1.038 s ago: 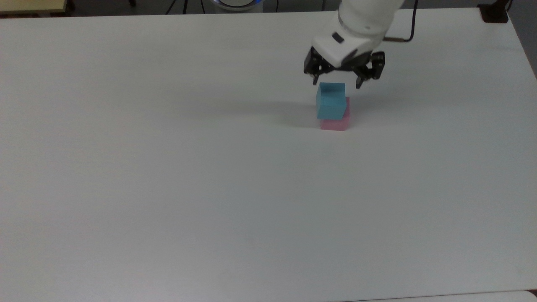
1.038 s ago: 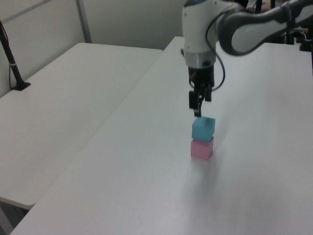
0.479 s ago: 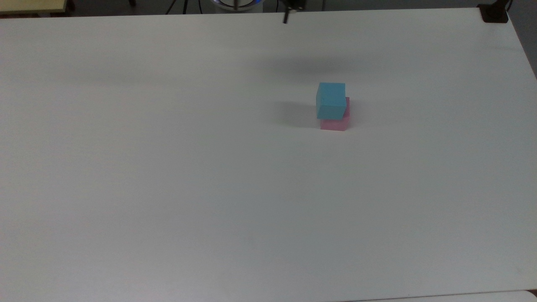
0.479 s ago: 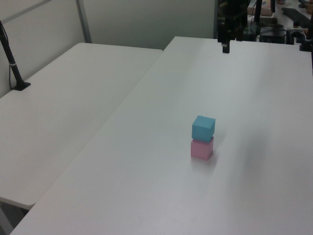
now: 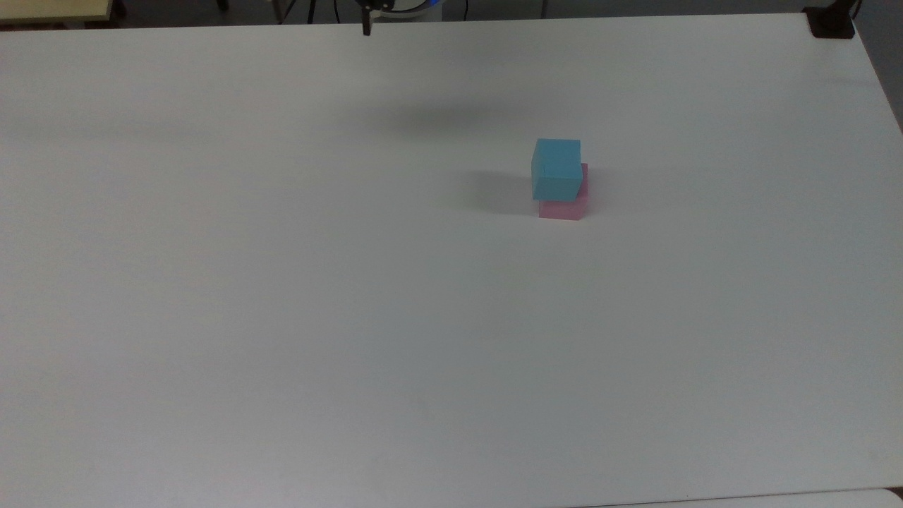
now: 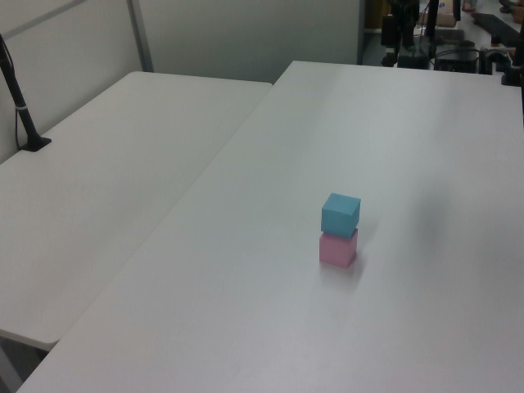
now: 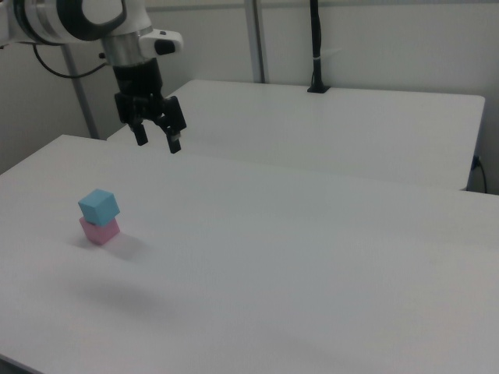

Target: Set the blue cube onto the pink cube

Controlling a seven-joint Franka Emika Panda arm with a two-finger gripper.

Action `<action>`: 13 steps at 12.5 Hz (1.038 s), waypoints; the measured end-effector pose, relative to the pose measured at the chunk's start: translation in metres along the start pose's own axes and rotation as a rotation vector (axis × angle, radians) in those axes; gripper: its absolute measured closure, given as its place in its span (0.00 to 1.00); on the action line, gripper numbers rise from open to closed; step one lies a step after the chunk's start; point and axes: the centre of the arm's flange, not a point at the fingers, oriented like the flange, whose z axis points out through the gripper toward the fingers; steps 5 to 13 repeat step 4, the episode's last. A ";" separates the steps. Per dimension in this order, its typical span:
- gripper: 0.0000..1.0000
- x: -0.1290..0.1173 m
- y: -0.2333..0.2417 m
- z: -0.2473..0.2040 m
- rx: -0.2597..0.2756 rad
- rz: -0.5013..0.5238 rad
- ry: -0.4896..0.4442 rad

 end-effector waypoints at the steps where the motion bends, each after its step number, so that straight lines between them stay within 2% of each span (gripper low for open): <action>1: 0.00 0.002 0.009 0.000 0.001 -0.010 0.013; 4: 0.00 0.003 0.025 -0.004 0.002 -0.003 0.028; 13: 0.00 0.003 0.025 -0.004 0.002 -0.003 0.028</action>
